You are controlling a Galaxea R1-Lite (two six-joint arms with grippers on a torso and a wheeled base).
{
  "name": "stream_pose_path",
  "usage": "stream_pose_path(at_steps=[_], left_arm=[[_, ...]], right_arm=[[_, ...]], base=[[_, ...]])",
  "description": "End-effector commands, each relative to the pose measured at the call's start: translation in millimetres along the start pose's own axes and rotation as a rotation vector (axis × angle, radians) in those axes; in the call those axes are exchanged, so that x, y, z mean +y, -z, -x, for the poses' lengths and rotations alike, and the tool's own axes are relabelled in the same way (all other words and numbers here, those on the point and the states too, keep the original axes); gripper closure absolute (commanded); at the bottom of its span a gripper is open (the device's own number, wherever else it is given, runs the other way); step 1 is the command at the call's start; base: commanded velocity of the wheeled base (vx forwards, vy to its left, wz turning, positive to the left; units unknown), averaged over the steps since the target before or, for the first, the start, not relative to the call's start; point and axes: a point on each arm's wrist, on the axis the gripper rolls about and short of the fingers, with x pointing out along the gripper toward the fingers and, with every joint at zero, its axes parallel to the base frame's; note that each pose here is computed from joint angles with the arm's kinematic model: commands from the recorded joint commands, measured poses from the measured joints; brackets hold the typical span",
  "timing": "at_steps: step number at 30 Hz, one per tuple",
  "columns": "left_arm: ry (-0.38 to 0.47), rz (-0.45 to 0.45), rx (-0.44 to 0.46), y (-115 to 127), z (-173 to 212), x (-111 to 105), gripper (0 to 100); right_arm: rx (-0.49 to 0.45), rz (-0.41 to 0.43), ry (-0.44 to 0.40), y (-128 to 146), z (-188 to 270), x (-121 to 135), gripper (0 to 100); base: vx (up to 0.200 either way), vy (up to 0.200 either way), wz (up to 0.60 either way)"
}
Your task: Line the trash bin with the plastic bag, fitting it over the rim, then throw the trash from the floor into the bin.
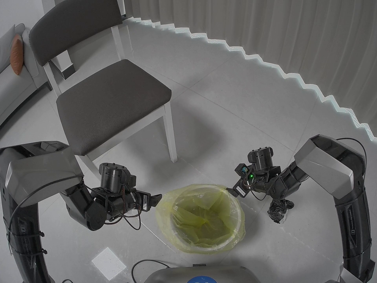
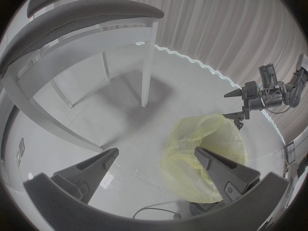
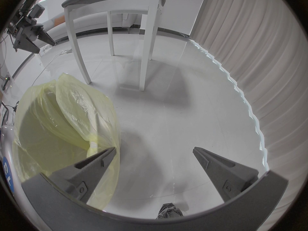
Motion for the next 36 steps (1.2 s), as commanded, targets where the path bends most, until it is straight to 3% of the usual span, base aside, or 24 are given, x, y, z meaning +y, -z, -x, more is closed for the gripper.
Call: stream_pose_path(at_steps=[1, 6, 21, 27, 36], left_arm=[[0.003, -0.003, 0.014, 4.7, -5.0, -1.7, 0], [0.002, -0.008, -0.003, 8.9, -9.4, -1.8, 0], [0.009, -0.023, 0.091, 48.2, -58.1, -3.5, 0], [0.006, -0.033, 0.114, 48.7, -69.2, -1.1, 0], [-0.008, -0.024, 0.124, 49.1, -66.1, 3.6, 0]], right_arm=[[0.007, 0.0, -0.001, 2.6, -3.3, 1.2, 0], [0.001, -0.007, 0.004, 0.4, -1.7, -0.1, 0], [-0.112, -0.029, 0.072, -42.6, 60.3, -29.4, 0], [-0.102, -0.041, 0.081, -37.5, 73.1, -38.0, 0], [-0.043, -0.031, 0.023, -17.9, 47.9, -16.8, 0]], base=[[0.0, 0.0, 0.0], [0.0, 0.0, 0.0], [0.0, 0.0, 0.0], [0.0, 0.0, 0.0], [0.0, 0.0, 0.0]])
